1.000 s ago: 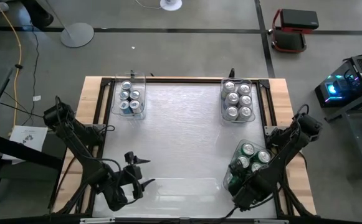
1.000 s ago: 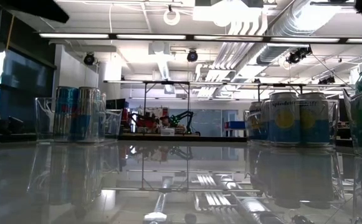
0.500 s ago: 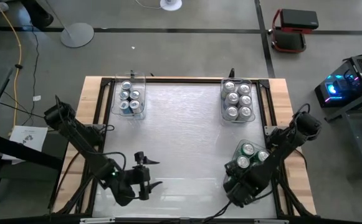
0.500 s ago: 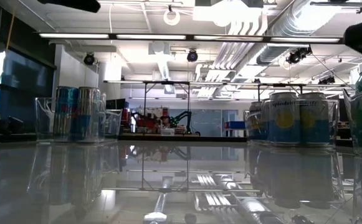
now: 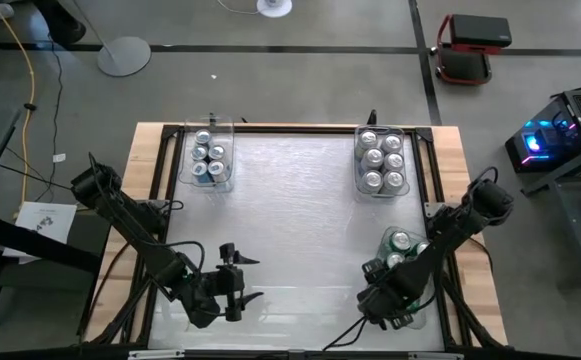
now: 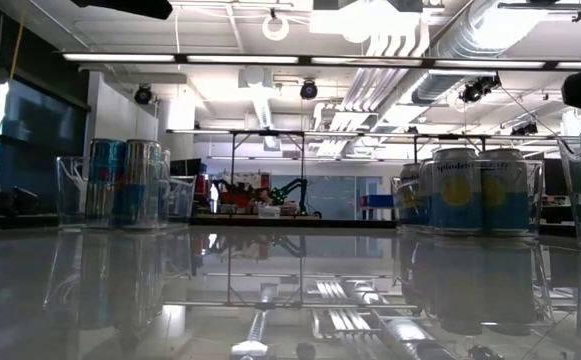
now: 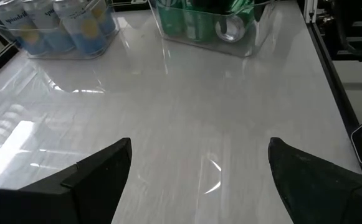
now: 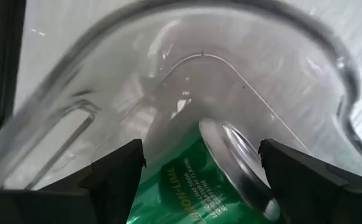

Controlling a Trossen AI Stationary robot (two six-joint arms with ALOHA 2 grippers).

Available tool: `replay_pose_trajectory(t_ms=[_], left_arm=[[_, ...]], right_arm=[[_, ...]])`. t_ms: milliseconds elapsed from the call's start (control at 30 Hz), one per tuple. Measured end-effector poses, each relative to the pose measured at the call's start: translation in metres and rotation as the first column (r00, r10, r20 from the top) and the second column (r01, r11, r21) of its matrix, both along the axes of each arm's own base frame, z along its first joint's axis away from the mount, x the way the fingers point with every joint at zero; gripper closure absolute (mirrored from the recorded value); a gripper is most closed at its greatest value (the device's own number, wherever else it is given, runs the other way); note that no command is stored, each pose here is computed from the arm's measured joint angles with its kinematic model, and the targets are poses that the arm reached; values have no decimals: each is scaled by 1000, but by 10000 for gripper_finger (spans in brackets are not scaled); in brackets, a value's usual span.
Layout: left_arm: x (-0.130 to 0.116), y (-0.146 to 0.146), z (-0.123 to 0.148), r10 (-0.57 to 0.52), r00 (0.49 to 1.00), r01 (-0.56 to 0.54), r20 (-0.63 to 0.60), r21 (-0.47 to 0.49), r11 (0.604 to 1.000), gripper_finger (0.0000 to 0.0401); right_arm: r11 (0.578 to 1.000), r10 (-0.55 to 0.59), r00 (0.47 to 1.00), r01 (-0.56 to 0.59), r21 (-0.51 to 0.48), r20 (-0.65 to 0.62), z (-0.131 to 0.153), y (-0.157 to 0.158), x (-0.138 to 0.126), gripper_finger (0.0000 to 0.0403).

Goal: Sort soda cans
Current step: Put the green soda can into the bottom transparent bin

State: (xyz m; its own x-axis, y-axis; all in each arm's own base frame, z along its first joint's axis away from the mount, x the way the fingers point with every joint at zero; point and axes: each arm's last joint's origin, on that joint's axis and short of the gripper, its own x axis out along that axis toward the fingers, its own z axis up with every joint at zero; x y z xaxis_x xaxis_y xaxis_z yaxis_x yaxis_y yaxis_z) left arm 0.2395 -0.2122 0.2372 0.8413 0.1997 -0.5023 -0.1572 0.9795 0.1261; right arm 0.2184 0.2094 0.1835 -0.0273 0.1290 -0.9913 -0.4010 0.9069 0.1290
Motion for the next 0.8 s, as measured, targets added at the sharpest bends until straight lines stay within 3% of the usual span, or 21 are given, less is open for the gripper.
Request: replay_pose_trajectory(t_ms=[800], left_arm=[[0,0,0,-12,1000,12,-7,23,1000,48]], right_arm=[[983,-173,964,182,24,-202,42,12,-7,91]])
